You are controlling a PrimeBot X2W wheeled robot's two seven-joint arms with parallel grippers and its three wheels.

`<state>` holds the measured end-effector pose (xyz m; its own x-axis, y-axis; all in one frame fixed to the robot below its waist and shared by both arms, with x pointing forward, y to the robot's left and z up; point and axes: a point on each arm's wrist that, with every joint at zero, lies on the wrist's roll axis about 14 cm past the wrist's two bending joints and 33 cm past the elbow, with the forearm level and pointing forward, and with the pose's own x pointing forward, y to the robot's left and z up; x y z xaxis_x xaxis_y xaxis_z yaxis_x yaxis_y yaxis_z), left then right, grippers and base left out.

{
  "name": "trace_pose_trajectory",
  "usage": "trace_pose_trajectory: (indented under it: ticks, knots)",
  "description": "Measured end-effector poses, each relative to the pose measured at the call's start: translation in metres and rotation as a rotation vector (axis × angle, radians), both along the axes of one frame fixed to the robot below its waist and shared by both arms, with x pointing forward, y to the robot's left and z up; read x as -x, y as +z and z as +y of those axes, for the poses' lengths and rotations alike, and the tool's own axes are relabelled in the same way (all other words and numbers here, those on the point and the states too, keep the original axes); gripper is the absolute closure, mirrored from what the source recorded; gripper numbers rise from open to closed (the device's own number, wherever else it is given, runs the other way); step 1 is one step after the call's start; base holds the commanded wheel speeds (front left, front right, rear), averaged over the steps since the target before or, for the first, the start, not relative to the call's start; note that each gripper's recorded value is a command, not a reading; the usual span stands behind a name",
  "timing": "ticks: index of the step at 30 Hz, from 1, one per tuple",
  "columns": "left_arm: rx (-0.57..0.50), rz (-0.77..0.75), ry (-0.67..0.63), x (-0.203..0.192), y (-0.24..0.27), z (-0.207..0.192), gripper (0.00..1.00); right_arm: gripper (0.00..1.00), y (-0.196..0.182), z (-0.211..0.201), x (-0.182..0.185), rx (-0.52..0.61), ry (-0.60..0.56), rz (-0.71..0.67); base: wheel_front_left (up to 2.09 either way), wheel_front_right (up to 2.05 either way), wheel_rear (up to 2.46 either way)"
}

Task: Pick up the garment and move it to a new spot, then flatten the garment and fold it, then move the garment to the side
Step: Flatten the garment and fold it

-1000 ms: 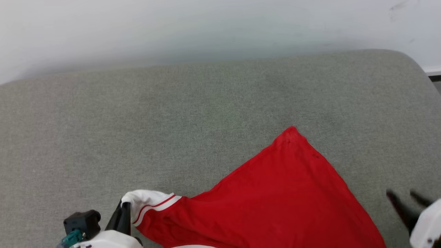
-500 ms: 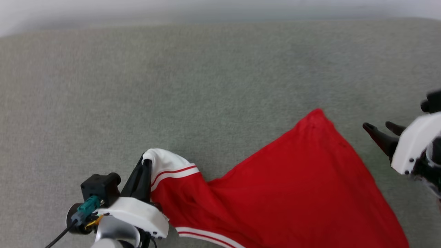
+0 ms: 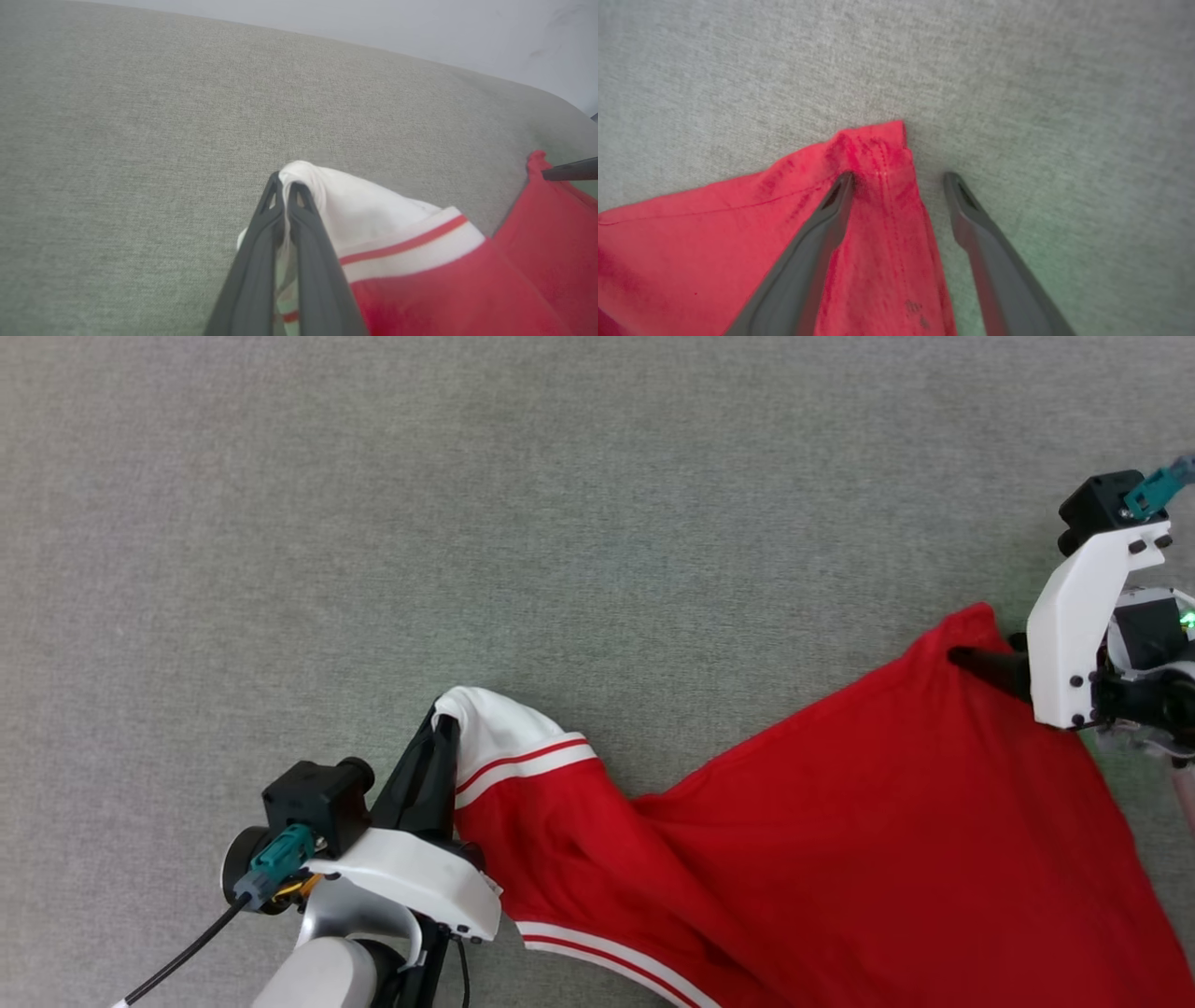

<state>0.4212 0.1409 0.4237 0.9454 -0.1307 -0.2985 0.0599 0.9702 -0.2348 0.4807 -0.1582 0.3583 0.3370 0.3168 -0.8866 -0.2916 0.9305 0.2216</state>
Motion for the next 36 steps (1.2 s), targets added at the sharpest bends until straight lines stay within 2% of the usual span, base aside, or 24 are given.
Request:
trace_pose_trajectory:
  ticks: [1, 2, 8, 13, 17, 22, 29, 36]
  knots:
    - [0.000, 0.002, 0.004, 0.000, -0.001, 0.001, 1.00, 0.71, -0.002, 0.001, 0.000, 0.004, 0.009, 0.017, 0.00, 0.00, 0.00]
    - [-0.002, 0.002, 0.008, 0.000, -0.002, 0.002, 1.00, 1.00, -0.004, 0.002, -0.001, 0.007, 0.014, 0.028, 0.00, 0.00, 0.00]
    - [-0.003, -0.013, 0.026, 0.002, 0.003, 0.008, 1.00, 1.00, 0.003, 0.008, -0.005, -0.001, 0.025, -0.029, 0.00, 0.00, 0.00]
    - [-0.031, -0.062, 0.035, 0.003, 0.022, 0.020, 1.00, 1.00, 0.034, 0.015, -0.013, -0.019, 0.020, -0.194, 0.00, 0.00, 0.00]
    - [-0.048, -0.121, 0.030, -0.004, 0.047, 0.029, 1.00, 1.00, 0.069, 0.004, -0.020, -0.016, -0.019, -0.345, 0.00, 0.00, 0.00]
    - [-0.056, -0.234, 0.007, -0.028, 0.095, 0.033, 1.00, 1.00, 0.107, -0.014, -0.018, -0.008, -0.083, -0.484, 0.00, 0.00, 0.00]
    - [-0.055, -0.360, -0.049, -0.077, 0.159, 0.014, 1.00, 1.00, 0.174, -0.038, -0.029, 0.000, -0.167, -0.700, 0.00, 0.00, 0.00]
    - [-0.081, -0.496, -0.029, -0.141, 0.220, 0.012, 1.00, 1.00, 0.249, -0.051, -0.072, -0.007, -0.207, -0.945, 0.00, 0.00, 0.00]
